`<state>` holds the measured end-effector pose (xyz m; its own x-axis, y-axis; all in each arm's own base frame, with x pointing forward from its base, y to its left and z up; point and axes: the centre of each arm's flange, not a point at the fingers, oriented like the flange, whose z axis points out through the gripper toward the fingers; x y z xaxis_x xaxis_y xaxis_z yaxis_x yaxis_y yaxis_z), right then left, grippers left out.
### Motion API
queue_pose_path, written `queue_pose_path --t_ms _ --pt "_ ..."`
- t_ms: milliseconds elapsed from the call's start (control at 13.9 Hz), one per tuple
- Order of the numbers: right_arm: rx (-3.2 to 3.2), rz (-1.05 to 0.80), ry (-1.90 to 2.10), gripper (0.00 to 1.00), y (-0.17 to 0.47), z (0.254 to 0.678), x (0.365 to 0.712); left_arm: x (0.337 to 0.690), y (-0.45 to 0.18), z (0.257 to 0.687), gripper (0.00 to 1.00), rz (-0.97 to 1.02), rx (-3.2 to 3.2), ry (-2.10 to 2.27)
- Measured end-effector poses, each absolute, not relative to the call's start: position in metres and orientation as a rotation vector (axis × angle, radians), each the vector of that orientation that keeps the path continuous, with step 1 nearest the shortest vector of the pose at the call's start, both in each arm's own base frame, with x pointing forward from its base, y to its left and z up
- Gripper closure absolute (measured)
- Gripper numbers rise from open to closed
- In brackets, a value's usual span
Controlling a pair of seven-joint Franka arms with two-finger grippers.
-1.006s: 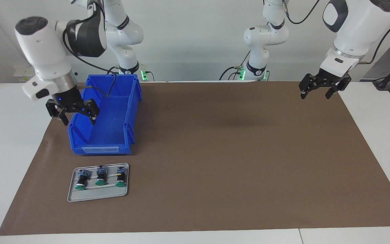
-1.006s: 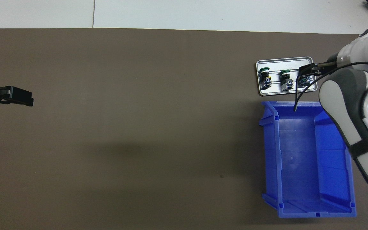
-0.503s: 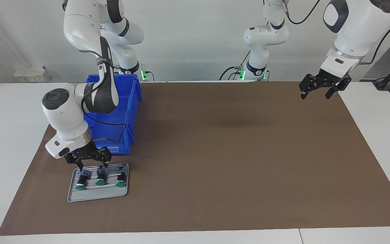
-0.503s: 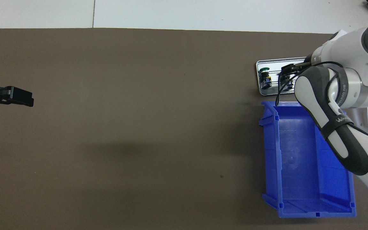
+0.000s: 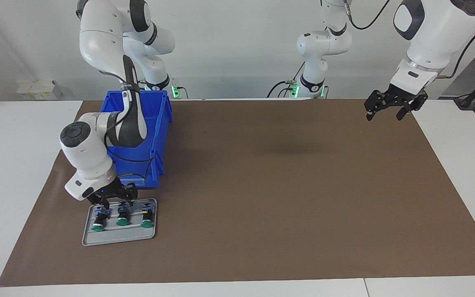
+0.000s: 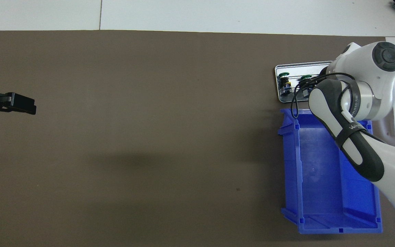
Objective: Place and press button with both arms
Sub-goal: 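Grasp a green button in the metal tray with the right gripper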
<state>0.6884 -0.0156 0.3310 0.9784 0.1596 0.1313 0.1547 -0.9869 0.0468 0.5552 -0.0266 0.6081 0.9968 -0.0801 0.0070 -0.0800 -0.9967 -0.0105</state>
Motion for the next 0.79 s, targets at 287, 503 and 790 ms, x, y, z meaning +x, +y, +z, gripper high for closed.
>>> queue_pose_path --t_ms 287,503,790 --pt "3.087 0.184 0.274 0.25 -0.016 0.315 0.686 0.555 -0.027 0.608 0.0 -0.012 -3.129 0.125" --pt "3.089 0.168 0.276 0.43 -0.016 0.309 0.683 0.555 -0.027 0.608 0.0 -0.012 -3.129 0.125" --pt "3.085 0.201 0.273 0.67 -0.017 0.306 0.682 0.555 -0.027 0.608 0.0 -0.012 -3.129 0.125"
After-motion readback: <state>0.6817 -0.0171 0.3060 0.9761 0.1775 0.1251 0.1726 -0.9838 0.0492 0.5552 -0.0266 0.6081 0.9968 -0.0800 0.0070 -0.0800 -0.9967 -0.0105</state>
